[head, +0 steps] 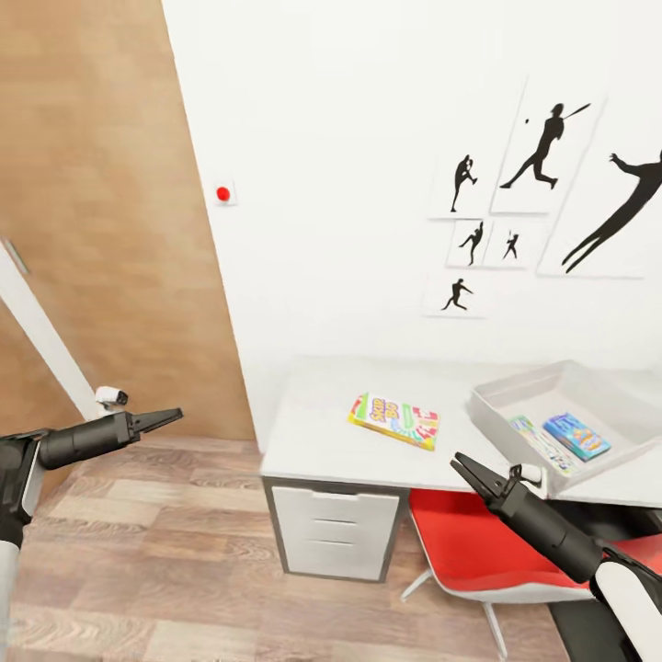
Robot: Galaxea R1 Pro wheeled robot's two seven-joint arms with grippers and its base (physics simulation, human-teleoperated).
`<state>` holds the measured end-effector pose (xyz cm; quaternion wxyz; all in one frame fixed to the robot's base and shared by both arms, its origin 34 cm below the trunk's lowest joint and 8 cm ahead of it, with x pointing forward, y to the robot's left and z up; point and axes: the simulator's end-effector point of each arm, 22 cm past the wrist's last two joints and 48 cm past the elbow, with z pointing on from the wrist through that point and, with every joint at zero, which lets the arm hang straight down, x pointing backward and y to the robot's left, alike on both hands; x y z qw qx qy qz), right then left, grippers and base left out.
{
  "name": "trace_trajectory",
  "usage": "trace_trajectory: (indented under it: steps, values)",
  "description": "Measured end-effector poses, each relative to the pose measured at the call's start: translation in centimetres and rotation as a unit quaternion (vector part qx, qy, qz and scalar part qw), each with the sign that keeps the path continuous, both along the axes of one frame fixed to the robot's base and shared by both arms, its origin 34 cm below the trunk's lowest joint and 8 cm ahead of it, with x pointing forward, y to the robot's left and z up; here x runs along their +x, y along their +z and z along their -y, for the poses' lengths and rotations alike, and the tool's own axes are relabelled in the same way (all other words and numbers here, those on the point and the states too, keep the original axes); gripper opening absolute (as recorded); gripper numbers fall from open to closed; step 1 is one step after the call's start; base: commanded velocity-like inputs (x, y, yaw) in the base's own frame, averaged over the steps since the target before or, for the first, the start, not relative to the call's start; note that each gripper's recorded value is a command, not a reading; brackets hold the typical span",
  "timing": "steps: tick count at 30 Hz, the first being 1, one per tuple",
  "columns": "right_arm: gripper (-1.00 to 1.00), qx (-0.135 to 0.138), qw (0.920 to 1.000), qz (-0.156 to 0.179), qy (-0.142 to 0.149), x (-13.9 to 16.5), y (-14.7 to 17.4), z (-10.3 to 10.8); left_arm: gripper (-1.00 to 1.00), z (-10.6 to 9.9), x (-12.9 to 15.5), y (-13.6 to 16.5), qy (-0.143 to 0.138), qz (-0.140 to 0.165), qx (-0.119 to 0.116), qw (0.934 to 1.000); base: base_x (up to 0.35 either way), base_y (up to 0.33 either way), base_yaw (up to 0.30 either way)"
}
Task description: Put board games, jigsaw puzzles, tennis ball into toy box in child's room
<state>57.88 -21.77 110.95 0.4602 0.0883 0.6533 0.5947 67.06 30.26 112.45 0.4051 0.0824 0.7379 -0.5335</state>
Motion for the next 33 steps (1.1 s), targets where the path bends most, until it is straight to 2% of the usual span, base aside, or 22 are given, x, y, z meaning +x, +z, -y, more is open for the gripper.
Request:
trace_trajectory:
  steps: [9,17,33]
  values:
    - [1.00,0.000,1.0000,0.000,0.000,0.0,0.0,0.0,1.00,0.0,0.0,0.0,0.000,0.001,0.000,1.0000,0.018,0.276,0.291]
    - [1.00,0.000,1.0000,0.001,0.000,0.0,0.1,0.0,1.00,0.0,0.0,0.0,0.000,0.001,0.000,1.0000,0.145,0.233,0.291]
    - [1.00,0.000,1.0000,0.001,0.000,0.0,0.0,0.1,1.00,-1.3,0.2,0.7,0.017,0.034,0.004,0.9992,0.136,0.031,0.282]
